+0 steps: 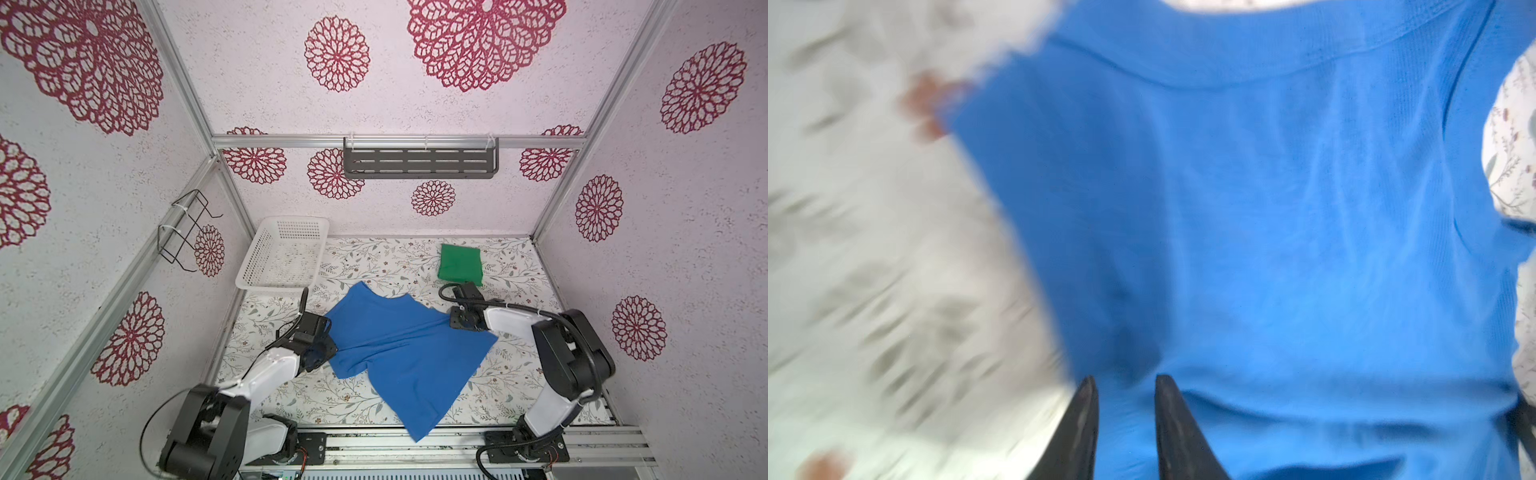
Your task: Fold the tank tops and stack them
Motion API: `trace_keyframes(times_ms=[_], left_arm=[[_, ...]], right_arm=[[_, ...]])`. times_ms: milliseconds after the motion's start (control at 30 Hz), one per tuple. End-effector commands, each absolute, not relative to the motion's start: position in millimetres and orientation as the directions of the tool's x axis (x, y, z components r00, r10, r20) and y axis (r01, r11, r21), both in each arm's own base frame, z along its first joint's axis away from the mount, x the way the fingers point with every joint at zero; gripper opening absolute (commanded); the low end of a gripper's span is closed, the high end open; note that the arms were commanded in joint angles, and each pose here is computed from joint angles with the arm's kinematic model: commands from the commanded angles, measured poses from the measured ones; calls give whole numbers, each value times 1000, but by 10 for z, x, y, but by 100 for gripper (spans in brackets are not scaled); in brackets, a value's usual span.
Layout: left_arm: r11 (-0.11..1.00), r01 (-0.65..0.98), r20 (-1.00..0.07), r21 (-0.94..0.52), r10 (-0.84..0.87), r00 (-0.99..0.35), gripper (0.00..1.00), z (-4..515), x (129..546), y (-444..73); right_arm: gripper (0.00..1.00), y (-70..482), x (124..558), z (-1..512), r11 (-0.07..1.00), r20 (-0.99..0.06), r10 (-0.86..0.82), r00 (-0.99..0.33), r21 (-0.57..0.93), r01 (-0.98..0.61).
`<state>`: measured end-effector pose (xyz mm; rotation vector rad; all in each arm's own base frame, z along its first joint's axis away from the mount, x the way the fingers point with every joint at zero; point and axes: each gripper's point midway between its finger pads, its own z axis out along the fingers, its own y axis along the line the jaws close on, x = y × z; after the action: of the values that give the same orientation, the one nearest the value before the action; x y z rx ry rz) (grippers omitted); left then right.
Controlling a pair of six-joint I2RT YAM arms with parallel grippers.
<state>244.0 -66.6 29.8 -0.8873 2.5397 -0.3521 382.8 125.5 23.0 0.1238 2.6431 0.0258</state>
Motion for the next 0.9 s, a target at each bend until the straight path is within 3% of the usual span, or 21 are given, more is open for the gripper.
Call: trace_keyframes(times_ms=[0,133,267,467,600,700,867], left_arm=[[706,-601,-352,-375,-708,-612,32,507,2291,-469],[751,-547,-419,-369,-660,-624,40,976,2306,-422],[834,-429,-435,-346,-548,-714,44,1312,2581,-617],[924,-251,-407,-288,-356,-841,44,1259,3367,-1115],[934,-183,-388,-307,-298,-872,41,1083,3869,-1492],[959,-124,-363,-255,-214,-907,41,886,4039,-1786],[958,-125,-311,-258,-205,-928,40,502,4111,-1965]], right_arm=[[38,1367,4082,291,999,-436,-30,-900,14,-40],[43,1474,4289,875,997,-490,-50,-870,26,-72],[48,1489,3909,1237,996,-493,-34,-869,51,-68],[47,1538,2832,1045,996,-381,3,-925,79,-29],[43,1693,2221,865,981,-340,104,-935,190,41],[40,1853,1894,715,969,-309,135,-942,238,61],[34,1945,1638,385,981,-272,94,-958,189,43]])
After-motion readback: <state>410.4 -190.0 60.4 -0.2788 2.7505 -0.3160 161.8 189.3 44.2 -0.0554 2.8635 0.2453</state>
